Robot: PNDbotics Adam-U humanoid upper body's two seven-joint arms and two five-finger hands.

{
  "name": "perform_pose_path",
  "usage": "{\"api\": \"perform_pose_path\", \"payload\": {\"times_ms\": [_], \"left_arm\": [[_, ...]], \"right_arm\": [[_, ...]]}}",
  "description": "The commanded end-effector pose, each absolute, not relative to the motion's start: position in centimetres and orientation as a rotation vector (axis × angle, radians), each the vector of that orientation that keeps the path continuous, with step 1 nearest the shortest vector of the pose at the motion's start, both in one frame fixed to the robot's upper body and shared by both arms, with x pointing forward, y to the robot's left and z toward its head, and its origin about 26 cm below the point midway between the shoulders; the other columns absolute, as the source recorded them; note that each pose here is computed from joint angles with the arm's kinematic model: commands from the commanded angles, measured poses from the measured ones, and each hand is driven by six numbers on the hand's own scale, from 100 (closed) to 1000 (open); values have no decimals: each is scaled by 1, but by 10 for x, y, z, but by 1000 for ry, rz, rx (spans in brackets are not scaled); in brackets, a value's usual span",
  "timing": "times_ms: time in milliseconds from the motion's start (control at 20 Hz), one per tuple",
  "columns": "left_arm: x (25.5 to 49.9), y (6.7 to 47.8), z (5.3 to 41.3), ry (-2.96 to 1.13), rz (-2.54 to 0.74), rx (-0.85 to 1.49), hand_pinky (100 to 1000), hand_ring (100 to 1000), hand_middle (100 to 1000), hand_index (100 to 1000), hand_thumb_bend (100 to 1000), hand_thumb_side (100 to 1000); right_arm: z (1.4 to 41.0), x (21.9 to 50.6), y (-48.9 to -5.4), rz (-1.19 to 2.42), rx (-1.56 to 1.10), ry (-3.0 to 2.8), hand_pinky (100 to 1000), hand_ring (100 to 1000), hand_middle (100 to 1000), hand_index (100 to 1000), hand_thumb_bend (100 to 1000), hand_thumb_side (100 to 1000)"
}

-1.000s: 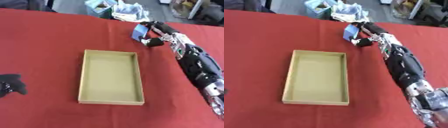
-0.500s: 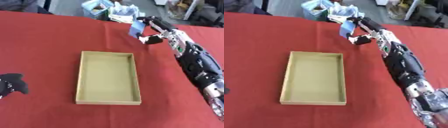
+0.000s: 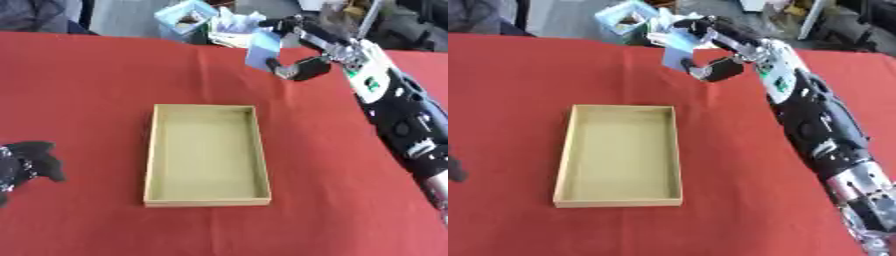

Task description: Pick up objects on the table and place them in the box.

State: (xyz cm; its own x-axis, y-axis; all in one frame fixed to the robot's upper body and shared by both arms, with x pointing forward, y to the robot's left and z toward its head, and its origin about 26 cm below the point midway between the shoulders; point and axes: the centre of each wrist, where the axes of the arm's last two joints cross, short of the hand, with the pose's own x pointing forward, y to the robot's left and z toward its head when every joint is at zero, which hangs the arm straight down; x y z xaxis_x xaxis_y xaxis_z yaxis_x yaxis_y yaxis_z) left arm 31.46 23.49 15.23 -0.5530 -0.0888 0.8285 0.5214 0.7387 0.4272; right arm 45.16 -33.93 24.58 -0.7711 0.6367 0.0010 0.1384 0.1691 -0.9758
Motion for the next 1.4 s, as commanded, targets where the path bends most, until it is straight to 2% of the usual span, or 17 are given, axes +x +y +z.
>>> {"api": "perform_pose_path", "payload": {"times_ms": [50, 500, 950, 1350, 1400], "left_arm": [[314, 236, 158, -2036, -826, -317, 713, 599, 603, 809, 100, 836], [313, 233, 163, -2076, -809, -361, 704, 592, 597, 805, 100, 810], [312, 233, 166, -2102, -775, -379, 703, 589, 593, 803, 100, 796], [312, 234, 167, -2105, -756, -369, 704, 591, 592, 803, 100, 796], [312, 234, 167, -2104, -756, -369, 705, 591, 593, 803, 100, 797]], "right_arm": [[266, 443, -324, 1754, -699, -2078, 723, 697, 568, 966, 100, 412], [223, 452, -274, 1942, -541, -1987, 718, 693, 566, 965, 100, 459], [186, 457, -245, 2040, -473, -1949, 720, 696, 574, 968, 100, 490], [175, 450, -234, 2112, -432, -1963, 730, 715, 645, 989, 100, 573], [175, 449, -232, 2120, -428, -1968, 735, 725, 696, 998, 100, 608]]}}
